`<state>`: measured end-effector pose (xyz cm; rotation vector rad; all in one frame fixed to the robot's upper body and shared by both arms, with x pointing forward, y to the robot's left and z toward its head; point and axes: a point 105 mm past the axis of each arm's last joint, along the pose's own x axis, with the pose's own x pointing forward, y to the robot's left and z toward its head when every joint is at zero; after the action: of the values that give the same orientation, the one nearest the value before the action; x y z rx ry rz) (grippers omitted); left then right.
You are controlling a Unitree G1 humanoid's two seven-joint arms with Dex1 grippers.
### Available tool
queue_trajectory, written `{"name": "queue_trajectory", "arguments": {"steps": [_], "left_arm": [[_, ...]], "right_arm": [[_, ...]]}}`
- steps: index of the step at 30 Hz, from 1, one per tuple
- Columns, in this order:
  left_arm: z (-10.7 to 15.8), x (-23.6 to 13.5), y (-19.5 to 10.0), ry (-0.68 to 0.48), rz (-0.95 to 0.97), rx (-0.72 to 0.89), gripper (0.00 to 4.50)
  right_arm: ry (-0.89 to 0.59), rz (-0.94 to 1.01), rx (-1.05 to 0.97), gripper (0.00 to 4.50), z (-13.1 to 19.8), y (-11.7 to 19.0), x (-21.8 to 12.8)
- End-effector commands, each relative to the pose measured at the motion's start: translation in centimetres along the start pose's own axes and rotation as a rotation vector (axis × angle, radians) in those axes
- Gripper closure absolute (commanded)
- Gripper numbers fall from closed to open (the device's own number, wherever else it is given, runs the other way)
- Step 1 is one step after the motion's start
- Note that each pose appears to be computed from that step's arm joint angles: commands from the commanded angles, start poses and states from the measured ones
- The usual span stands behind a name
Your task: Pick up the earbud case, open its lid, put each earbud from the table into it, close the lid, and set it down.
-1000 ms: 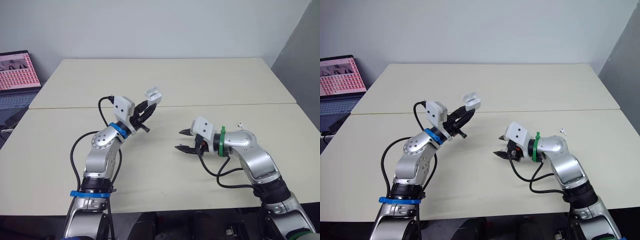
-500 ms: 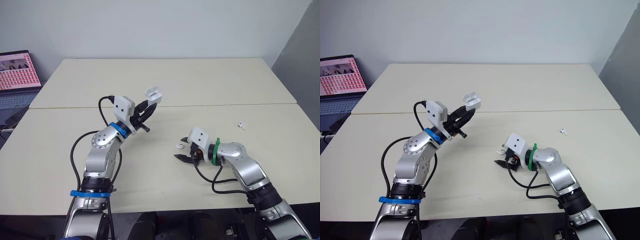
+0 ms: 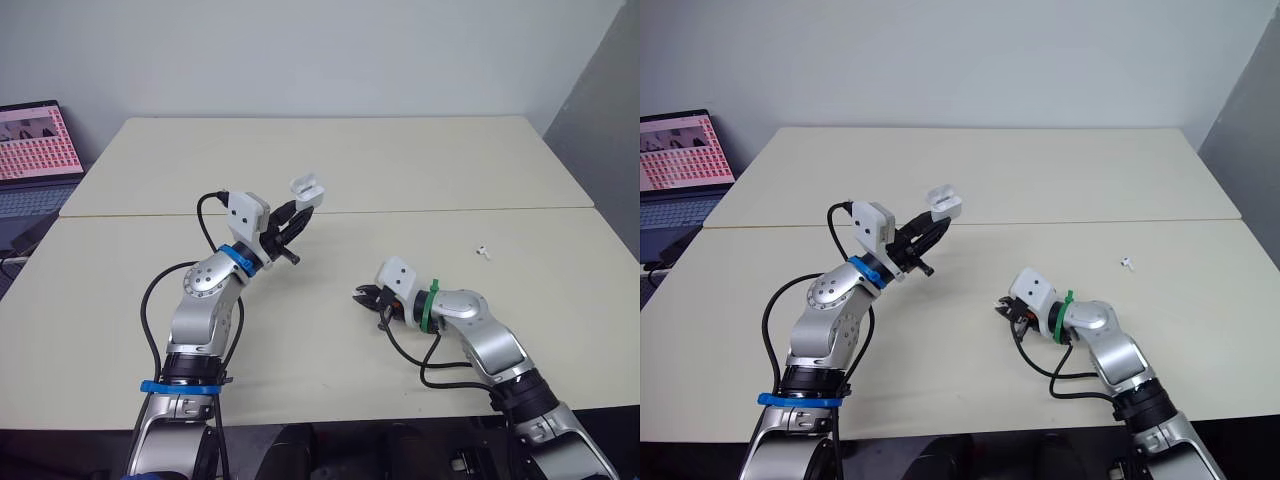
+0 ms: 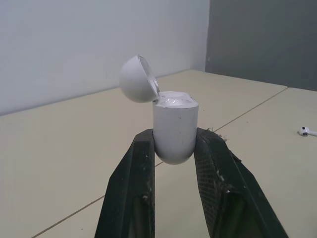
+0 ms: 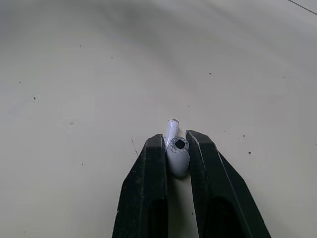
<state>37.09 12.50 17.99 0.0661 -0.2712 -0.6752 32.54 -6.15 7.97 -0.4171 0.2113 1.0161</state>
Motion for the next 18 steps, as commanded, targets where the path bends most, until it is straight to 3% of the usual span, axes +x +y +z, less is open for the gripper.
{"name": "queue_trajectory", "arguments": {"steps": [1, 6, 10, 14, 18], "left_arm": [[1.6, 0.7, -0.3, -0.051, -0.019, 0.029, 3.71], [1.4, 0.5, -0.4, -0.052, -0.015, 0.021, 3.71], [1.0, 0.6, -0.7, -0.05, -0.02, 0.01, 3.71], [0.9, 1.1, -1.2, -0.051, -0.043, -0.001, 3.71], [1.0, 1.7, -1.1, -0.056, -0.061, -0.002, 3.71]], "right_arm": [[-0.045, -0.055, 0.023, 4.25, 0.8, -1.1, -1.8], [-0.112, -0.306, 0.135, 4.25, 1.3, -3.4, -7.5], [-0.058, -0.512, 0.242, 4.25, -1.0, -3.1, -12.1], [0.007, -0.664, 0.354, 4.25, -3.5, -1.6, -14.8], [-0.007, -0.808, 0.486, 4.25, -4.3, -1.3, -15.4]]}}
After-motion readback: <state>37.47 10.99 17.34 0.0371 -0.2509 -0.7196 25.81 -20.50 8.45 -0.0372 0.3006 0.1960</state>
